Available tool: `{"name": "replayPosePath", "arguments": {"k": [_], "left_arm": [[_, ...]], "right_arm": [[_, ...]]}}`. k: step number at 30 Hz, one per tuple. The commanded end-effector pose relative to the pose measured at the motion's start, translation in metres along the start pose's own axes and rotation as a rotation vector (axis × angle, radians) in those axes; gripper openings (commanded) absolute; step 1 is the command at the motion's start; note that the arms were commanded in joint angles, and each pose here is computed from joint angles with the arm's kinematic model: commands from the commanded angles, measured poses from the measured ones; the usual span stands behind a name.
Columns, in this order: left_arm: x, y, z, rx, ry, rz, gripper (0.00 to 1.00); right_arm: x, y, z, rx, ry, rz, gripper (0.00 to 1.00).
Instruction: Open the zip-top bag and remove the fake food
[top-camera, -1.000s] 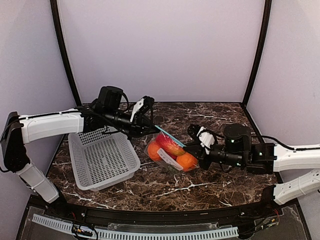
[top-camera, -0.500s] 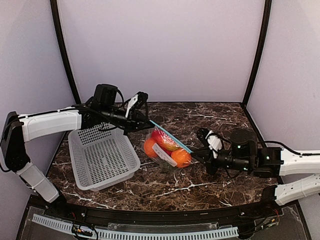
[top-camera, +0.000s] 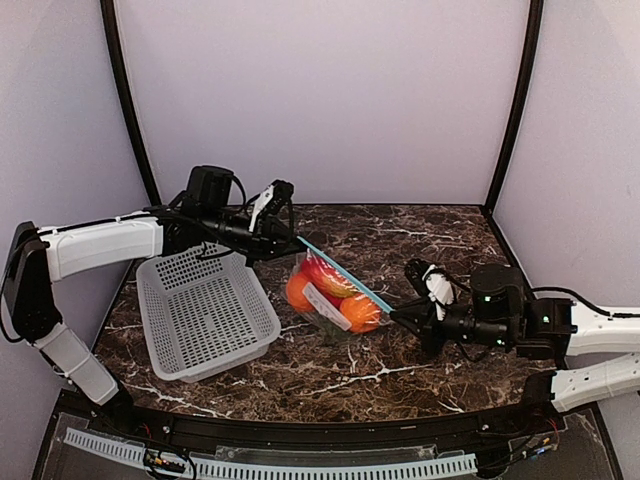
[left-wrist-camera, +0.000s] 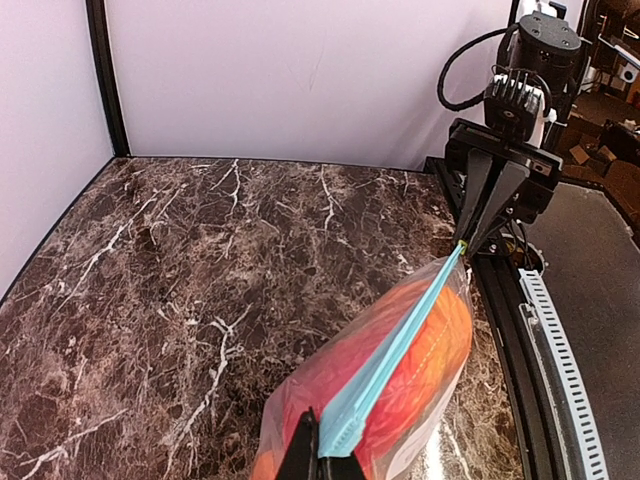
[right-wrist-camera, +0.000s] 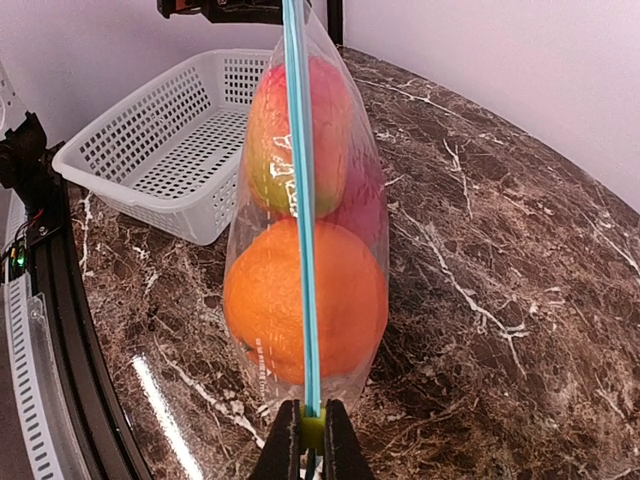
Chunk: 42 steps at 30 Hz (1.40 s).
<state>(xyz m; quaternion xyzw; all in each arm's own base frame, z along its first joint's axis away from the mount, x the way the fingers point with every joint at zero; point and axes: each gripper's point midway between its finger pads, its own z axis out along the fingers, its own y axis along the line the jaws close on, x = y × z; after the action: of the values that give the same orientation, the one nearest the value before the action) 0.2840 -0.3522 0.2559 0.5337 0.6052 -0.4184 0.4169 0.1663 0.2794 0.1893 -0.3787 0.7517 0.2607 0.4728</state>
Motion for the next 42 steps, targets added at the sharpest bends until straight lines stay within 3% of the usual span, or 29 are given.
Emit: {"name": "replayPosePath", "arguments": {"k": [1, 3, 7, 11, 20, 27, 35, 42], "left_arm": [[-0.025, 0.015, -0.012, -0.046, -0.053, 0.06, 0.01], [-0.026, 0.013, -0.011, -0.028, -0.058, 0.063, 0.01], [-0.026, -0.008, -0.008, 0.069, -0.087, 0.105, 0.01], [-0.021, -0.027, -0.002, 0.098, -0.091, 0.198, 0.01], [-0.006, -0.046, 0.013, 0.15, -0.042, 0.238, 0.01], [-0.014, -0.058, 0.017, 0.197, -0.085, 0.216, 0.01], [-0.001, -0.07, 0.028, 0.256, -0.083, 0.174, 0.01], [0.006, -0.07, 0.035, 0.276, -0.077, 0.14, 0.01]], "right_arm": [[0.031, 0.0, 0.001, -0.009, 0.104, 0.015, 0.02], [0.028, 0.004, 0.003, -0.03, 0.102, 0.009, 0.08], [0.001, 0.018, 0.002, -0.106, 0.032, 0.008, 0.41], [-0.035, 0.023, -0.002, -0.126, -0.047, -0.006, 0.54], [-0.059, 0.031, 0.027, -0.139, 0.01, -0.035, 0.52], [-0.084, 0.039, 0.031, -0.171, -0.043, -0.038, 0.47], [-0.076, 0.04, 0.046, -0.17, -0.006, -0.047, 0.33], [-0.066, 0.04, 0.053, -0.172, 0.027, -0.046, 0.31]]}}
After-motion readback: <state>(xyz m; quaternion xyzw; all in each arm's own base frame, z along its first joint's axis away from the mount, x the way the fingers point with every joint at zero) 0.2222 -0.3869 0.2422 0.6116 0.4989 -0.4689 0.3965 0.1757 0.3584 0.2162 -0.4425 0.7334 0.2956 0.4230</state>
